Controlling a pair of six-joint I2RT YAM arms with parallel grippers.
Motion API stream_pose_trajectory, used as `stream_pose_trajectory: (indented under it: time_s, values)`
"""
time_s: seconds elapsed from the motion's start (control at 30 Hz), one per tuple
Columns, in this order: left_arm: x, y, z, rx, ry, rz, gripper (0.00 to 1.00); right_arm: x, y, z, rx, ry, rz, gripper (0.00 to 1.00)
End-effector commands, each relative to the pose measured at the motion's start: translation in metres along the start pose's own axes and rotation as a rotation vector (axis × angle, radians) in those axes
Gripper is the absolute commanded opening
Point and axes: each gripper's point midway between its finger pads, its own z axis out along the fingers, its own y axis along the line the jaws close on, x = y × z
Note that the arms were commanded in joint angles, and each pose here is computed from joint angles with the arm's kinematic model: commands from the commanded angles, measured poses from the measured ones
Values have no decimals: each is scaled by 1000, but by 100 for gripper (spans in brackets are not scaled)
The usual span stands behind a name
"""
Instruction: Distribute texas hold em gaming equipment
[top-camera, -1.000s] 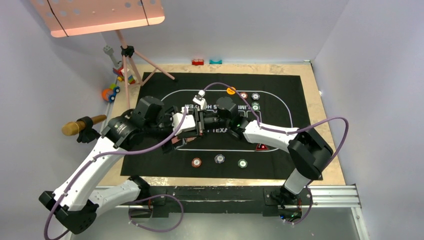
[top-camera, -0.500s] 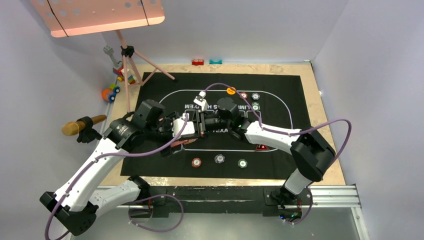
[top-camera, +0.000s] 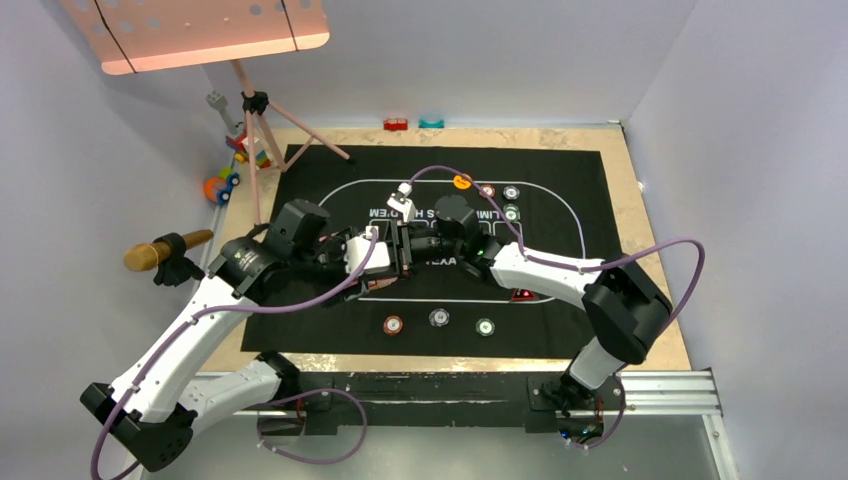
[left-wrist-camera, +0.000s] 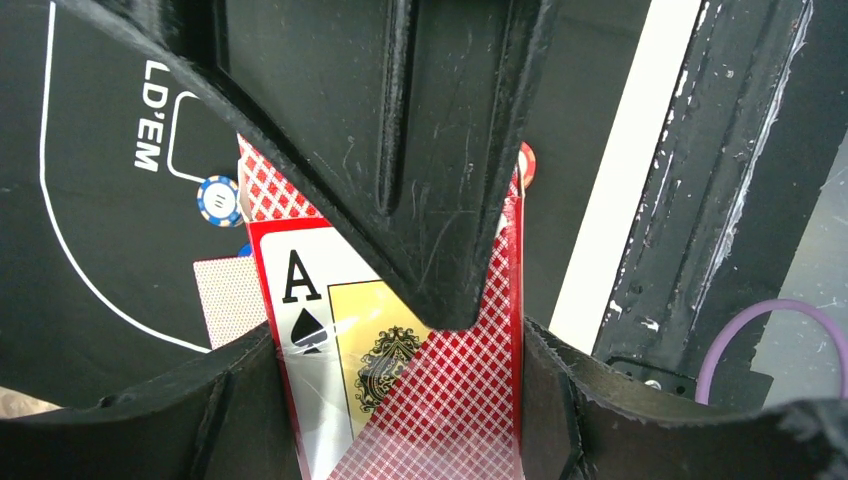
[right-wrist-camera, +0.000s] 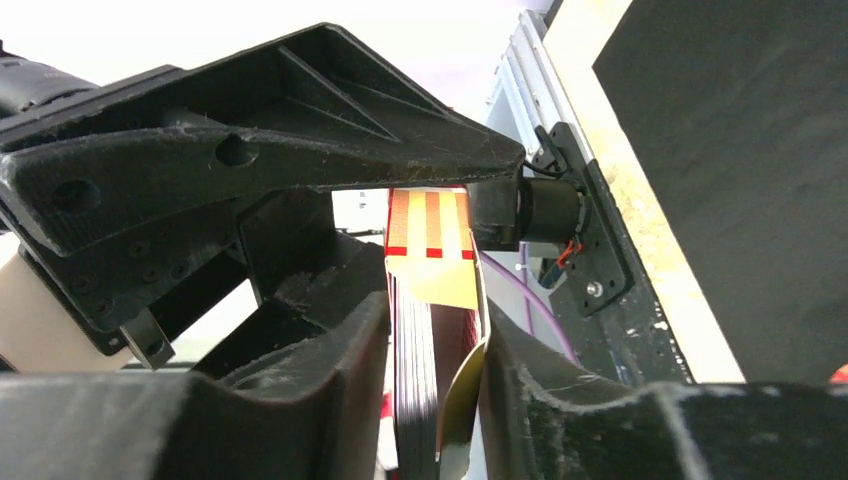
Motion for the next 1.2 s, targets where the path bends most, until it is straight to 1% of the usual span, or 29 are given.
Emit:
stream_pose_trajectory:
  time_s: [0.0, 0.07, 0.13, 0.2, 0.47, 0.7, 0.87, 0.97, 1.07, 1.1, 1.17]
  values:
    - [-5, -3, -1, 3, -40, -6, 27, -1, 9, -14, -6, -4, -55, 45]
    - [-3, -5, -1, 11, -35, -9, 24, -4, 6, -19, 12, -16, -61, 49]
    - [-2, -6, -1, 17, -30, -11, 16, -7, 2, -25, 37, -23, -77, 50]
    - [-2, -7, 0, 19, -29, -14, 12, -9, -3, -30, 60, -27, -74, 50]
    - [-12, -5, -2, 16, -66, -32, 11, -7, -6, -33, 74, -17, -72, 46]
    - [-17, -7, -4, 27, -87, -59, 7, -13, -7, -46, 96, -39, -76, 35]
    - [-15, -13, -2, 50, -93, -93, 5, -19, -8, -65, 116, -77, -83, 31]
    - [-13, -17, 1, 66, -92, -114, 4, -20, -6, -70, 121, -86, -89, 28]
    - [-12, -19, 3, 80, -93, -144, 0, -19, -6, -71, 122, -88, -86, 25]
    - [-12, -21, 5, 89, -91, -153, 0, -19, -5, -71, 121, -89, -89, 30]
    - [-11, -22, 6, 94, -89, -163, 0, -20, -3, -71, 113, -92, -101, 46]
